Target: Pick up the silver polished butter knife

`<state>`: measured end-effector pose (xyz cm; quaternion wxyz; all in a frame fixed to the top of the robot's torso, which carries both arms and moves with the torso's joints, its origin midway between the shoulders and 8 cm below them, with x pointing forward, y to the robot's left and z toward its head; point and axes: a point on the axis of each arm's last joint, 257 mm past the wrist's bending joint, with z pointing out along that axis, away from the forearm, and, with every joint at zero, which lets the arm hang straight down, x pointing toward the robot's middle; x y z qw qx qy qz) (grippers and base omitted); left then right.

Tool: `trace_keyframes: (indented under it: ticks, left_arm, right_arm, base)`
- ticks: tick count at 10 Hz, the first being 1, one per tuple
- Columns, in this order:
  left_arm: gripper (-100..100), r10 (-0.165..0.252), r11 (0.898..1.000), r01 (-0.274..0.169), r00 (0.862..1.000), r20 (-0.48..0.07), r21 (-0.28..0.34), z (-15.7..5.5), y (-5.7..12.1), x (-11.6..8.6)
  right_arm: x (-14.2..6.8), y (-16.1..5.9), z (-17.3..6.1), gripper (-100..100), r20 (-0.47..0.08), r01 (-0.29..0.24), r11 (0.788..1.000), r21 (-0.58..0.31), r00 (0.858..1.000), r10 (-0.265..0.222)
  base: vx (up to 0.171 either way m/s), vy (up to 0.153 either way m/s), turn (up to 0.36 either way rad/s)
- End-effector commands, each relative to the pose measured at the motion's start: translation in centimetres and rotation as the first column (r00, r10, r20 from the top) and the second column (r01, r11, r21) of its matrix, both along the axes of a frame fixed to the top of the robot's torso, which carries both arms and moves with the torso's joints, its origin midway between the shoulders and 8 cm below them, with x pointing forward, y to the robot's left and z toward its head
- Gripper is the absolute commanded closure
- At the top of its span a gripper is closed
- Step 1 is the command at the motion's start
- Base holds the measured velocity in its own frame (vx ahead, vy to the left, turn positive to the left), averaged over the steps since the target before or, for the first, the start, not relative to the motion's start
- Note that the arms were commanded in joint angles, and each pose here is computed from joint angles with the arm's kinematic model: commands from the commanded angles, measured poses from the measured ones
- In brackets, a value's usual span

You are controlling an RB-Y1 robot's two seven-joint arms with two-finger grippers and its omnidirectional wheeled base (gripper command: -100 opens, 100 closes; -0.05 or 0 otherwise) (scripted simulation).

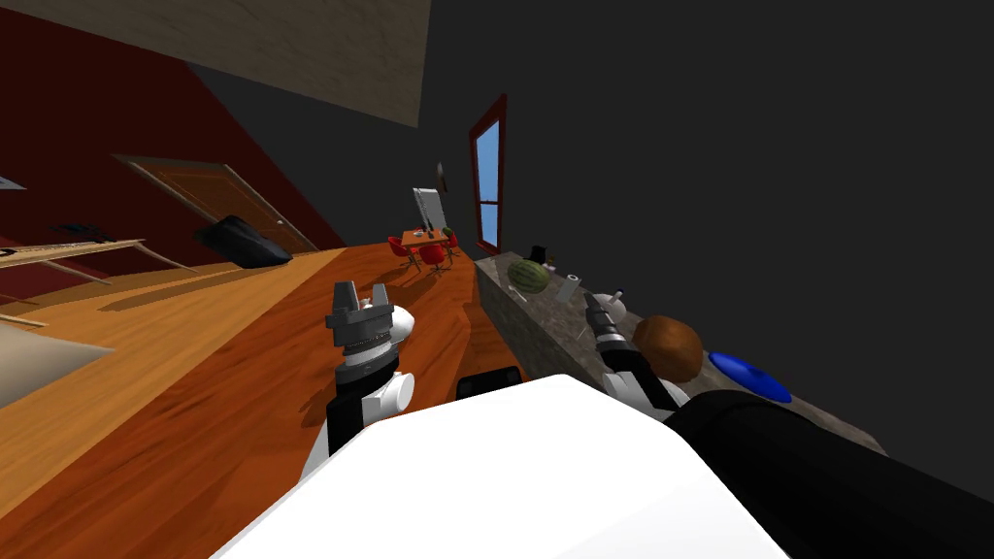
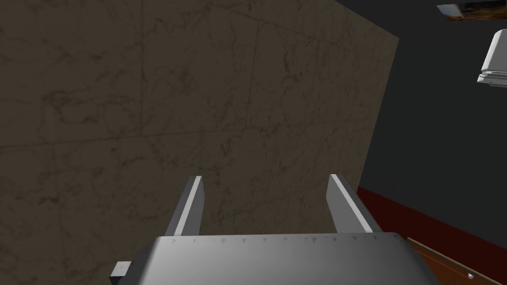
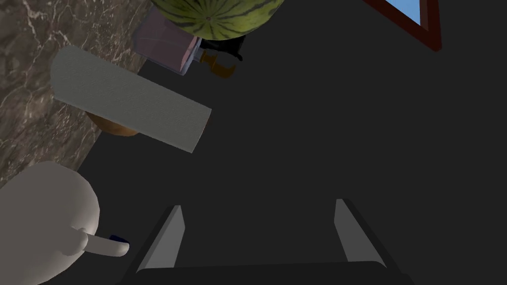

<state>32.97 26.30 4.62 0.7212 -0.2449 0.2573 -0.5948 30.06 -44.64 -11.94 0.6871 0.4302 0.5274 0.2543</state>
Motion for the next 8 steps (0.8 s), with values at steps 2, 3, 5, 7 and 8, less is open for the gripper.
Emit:
trace_keyframes:
  ticks: [2,3,5,7,8]
  left_arm:
    - [0,0.000,1.000,0.000,1.000,0.000,0.000,0.0,0.0,0.0]
    - [0,0.000,1.000,0.000,1.000,0.000,0.000,0.0,0.0,0.0]
    - [0,0.000,1.000,0.000,1.000,0.000,0.000,0.0,0.0,0.0]
    - [0,0.000,1.000,0.000,1.000,0.000,0.000,0.0,0.0,0.0]
    - [0,0.000,1.000,0.000,1.000,0.000,0.000,0.0,0.0,0.0]
  right_arm:
    - [-1.2,-2.1,-2.5,-100,-0.103,0.060,0.998,-0.013,0.993,-0.061]
    - [-1.4,-2.5,-3.3,-100,-0.133,0.074,0.997,-0.003,0.988,-0.074]
    - [-2.5,-3.9,-4.9,-100,-0.206,0.114,0.993,-0.013,0.972,-0.115]
    - [-3.6,-5.3,-6.3,-100,-0.272,0.150,0.988,-0.026,0.950,-0.152]
    - [-3.7,-5.3,-6.5,-100,-0.282,0.155,0.988,-0.023,0.947,-0.155]
  base:
    - [0.014,-0.006,0.139]
    - [0.016,-0.008,0.108]
    - [0.019,-0.009,0.141]
    - [0.015,-0.014,0.133]
    - [0.010,-0.007,0.008]
